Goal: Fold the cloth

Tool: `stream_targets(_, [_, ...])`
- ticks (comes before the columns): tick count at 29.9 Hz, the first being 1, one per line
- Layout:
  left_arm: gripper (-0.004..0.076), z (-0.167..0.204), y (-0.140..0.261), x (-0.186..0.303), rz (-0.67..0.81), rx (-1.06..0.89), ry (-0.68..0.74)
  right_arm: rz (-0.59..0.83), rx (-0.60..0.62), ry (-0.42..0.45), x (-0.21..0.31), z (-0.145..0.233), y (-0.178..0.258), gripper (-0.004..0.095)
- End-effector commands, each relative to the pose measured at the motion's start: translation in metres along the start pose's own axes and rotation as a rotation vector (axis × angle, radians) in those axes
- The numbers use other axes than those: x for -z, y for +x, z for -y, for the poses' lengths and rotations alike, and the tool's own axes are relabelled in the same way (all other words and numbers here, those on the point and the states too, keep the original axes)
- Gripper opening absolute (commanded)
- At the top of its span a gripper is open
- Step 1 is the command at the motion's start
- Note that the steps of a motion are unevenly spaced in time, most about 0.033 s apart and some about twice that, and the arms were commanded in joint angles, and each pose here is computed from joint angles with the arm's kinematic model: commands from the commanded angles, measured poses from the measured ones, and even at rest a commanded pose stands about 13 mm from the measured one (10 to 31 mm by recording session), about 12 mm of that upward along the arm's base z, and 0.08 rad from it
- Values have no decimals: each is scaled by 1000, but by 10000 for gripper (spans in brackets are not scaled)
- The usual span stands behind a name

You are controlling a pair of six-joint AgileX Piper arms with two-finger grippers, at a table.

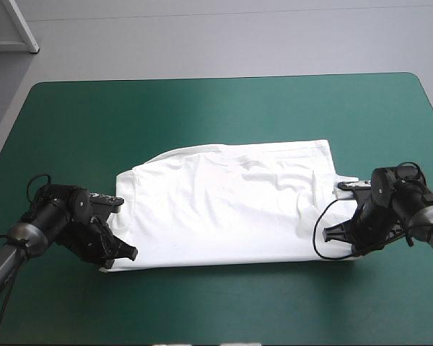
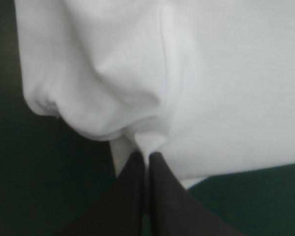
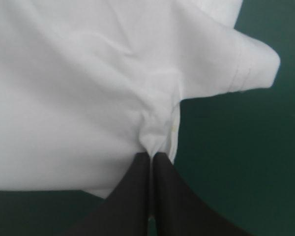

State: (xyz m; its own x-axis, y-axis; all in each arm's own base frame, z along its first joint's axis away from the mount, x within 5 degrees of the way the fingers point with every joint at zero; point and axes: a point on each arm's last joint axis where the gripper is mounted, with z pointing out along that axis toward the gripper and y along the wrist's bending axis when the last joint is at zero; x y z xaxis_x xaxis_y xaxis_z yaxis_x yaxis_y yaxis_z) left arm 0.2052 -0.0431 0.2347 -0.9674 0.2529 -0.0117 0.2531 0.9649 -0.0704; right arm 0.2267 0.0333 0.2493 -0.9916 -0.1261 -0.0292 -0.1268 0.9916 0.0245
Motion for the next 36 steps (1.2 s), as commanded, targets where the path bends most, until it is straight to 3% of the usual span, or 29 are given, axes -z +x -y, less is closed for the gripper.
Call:
stream_targets(1, [25,0,0,8,65,3,-5,52,31,-14,4,0,3,24])
stream_targets(3, [106,3,-2,8,86,9,22,67,37,-46,3,-3,2,149])
stream_targets(8, [399,8,-5,9,115,16,85,159,30,-63,8,-5,-7,593])
stream_targets(11, [492,9,-10,13,161,7,86,239,34,-54,19,-4,-16,726])
stream_targets(19, [493,10,-34,71,392,-2,57,429,21,9,74,0,-39,732])
stream_targets(25, [493,-2,-32,109,518,28,-104,450,20,26,93,1,-38,732])
stream_targets(28, [493,-9,-30,104,490,47,-167,459,15,25,97,1,-33,717])
stream_targets(36, [493,-42,-8,45,329,190,-174,496,16,25,108,1,-24,705])
